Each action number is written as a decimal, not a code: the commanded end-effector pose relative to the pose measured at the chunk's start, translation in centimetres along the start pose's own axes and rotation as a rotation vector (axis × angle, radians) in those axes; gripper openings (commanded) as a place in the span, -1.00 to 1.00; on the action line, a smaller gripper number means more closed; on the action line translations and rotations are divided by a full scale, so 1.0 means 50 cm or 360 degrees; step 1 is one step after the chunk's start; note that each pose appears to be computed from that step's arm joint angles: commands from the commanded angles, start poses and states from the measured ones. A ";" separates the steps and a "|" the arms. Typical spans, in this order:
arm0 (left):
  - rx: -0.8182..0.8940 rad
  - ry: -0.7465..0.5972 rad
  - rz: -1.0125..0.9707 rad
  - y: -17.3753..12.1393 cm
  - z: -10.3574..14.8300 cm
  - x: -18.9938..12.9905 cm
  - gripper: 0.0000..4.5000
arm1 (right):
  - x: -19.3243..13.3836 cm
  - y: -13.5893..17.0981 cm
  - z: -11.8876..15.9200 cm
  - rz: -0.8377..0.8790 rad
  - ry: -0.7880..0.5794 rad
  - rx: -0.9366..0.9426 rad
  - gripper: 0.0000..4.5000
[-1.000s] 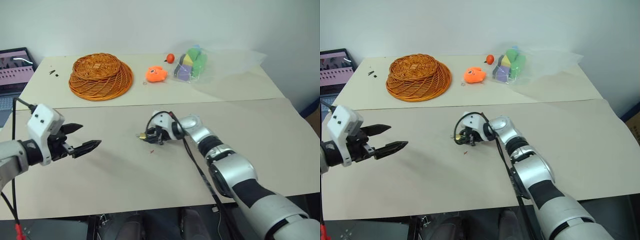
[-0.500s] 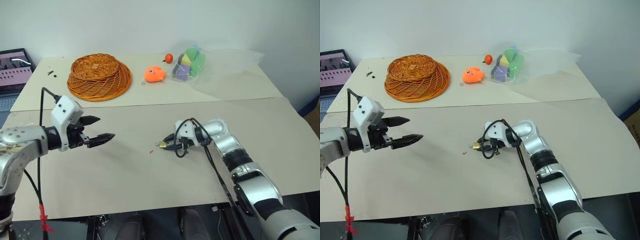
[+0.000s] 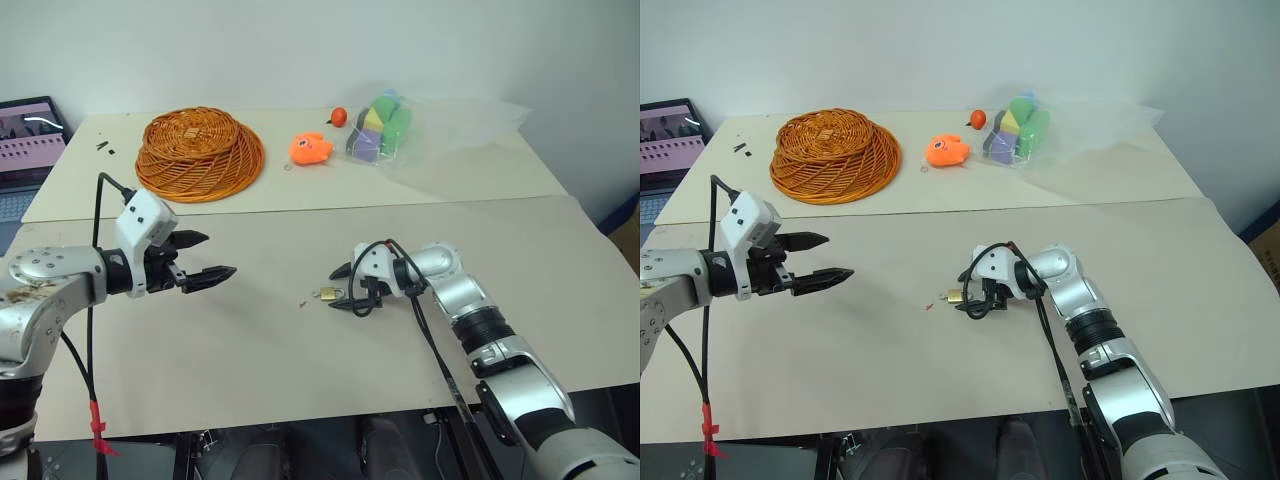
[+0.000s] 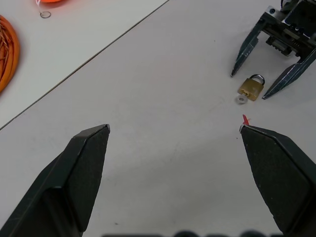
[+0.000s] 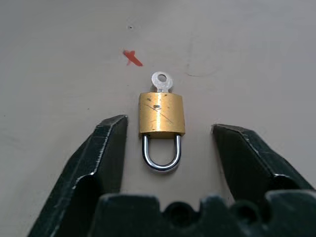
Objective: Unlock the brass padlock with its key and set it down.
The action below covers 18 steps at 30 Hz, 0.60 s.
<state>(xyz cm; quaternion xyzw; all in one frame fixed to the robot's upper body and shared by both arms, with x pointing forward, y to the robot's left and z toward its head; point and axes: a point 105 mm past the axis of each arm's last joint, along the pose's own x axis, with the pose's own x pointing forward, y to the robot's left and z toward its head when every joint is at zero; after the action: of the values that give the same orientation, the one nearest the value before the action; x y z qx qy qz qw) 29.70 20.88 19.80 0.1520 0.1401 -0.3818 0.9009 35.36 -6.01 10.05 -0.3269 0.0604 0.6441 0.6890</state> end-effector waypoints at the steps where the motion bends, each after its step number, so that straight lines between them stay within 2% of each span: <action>1: 0.0071 -0.0050 0.0021 0.001 0.020 -0.005 1.00 | 0.016 0.011 -0.002 0.0069 0.0025 0.0013 0.43; 18: 0.0073 -0.0043 0.0054 0.000 0.014 -0.009 1.00 | 0.037 0.004 0.041 0.0125 -0.0059 0.0031 0.43</action>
<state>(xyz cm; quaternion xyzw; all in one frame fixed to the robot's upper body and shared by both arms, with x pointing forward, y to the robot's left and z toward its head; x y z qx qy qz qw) 29.63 20.99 19.32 0.1500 0.1446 -0.3754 0.9031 35.45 -4.80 10.15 -0.3101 0.0788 0.6548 0.6847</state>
